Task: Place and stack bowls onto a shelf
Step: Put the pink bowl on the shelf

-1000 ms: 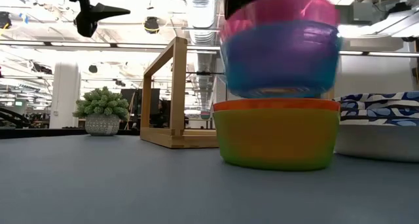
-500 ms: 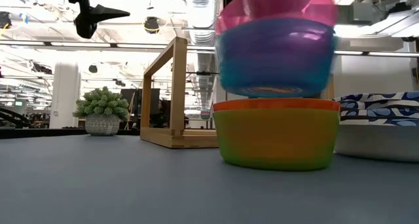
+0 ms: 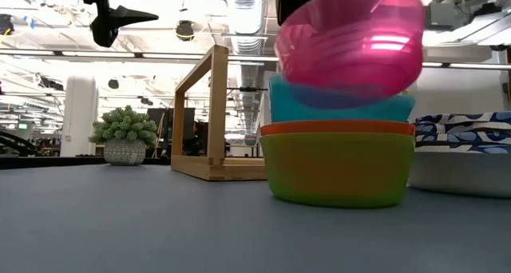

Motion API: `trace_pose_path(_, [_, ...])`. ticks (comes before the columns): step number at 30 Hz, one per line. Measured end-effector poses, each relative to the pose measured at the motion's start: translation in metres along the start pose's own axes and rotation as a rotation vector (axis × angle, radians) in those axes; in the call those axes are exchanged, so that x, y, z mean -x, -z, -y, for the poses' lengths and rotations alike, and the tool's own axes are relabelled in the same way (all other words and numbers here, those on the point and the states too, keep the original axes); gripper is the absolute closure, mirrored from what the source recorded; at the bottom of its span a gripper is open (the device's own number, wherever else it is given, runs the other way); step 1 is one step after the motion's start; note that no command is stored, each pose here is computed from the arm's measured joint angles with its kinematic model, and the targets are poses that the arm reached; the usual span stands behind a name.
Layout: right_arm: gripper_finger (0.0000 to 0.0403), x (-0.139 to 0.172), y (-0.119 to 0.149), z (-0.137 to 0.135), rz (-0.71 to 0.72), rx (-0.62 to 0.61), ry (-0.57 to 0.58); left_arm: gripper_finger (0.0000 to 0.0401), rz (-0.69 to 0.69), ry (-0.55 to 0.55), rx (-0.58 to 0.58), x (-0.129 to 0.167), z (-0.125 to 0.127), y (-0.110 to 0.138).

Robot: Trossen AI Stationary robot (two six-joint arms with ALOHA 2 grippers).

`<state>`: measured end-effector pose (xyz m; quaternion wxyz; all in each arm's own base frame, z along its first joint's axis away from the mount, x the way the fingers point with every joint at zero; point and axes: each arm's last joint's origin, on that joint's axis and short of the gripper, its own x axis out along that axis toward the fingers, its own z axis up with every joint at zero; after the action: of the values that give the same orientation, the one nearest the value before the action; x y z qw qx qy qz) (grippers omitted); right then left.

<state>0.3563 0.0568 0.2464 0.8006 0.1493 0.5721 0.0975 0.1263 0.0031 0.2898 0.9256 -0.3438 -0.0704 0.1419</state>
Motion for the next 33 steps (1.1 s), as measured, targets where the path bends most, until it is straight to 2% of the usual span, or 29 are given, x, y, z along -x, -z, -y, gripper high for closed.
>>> trace_pose_path(2, [0.0381, 0.000, 0.000, 0.000, -0.004, 0.007, -0.019, 0.0127, 0.000, 0.000, 0.000, 0.000, 0.000, 0.000])
trace_pose_path(5, [0.0381, 0.000, -0.001, 0.001, 0.012, -0.014, 0.018, 0.0127, 0.000, 0.000, 0.000, 0.000, 0.000, 0.000])
trace_pose_path(13, [0.0381, 0.007, -0.001, 0.005, -0.037, -0.015, -0.190, 0.0127, 0.000, 0.000, 0.000, 0.000, 0.000, 0.000])
trace_pose_path(17, [0.0381, 0.010, -0.002, 0.012, -0.043, -0.034, -0.213, 0.0127, 0.000, 0.000, 0.000, 0.000, 0.000, 0.000])
trace_pose_path(22, [0.0381, 0.046, -0.006, 0.020, 0.076, -0.018, -0.202, 0.0127, -0.001, 0.000, 0.000, 0.000, 0.000, 0.000])
trace_pose_path(24, [0.0381, 0.066, -0.008, 0.028, 0.138, -0.029, -0.144, 0.0127, 0.000, 0.000, -0.001, 0.000, 0.000, 0.000])
trace_pose_path(26, [0.0381, 0.089, -0.009, 0.039, 0.234, -0.061, -0.027, 0.0127, -0.001, -0.001, -0.001, 0.000, 0.000, 0.000])
trace_pose_path(30, [0.0372, 0.136, -0.006, 0.067, 0.429, -0.228, 0.246, 0.0127, -0.001, -0.001, 0.000, 0.000, 0.000, 0.000])
trace_pose_path(33, [0.0378, 0.161, -0.001, 0.093, 0.509, -0.344, 0.364, 0.0127, 0.002, -0.004, 0.011, 0.000, 0.000, 0.000])
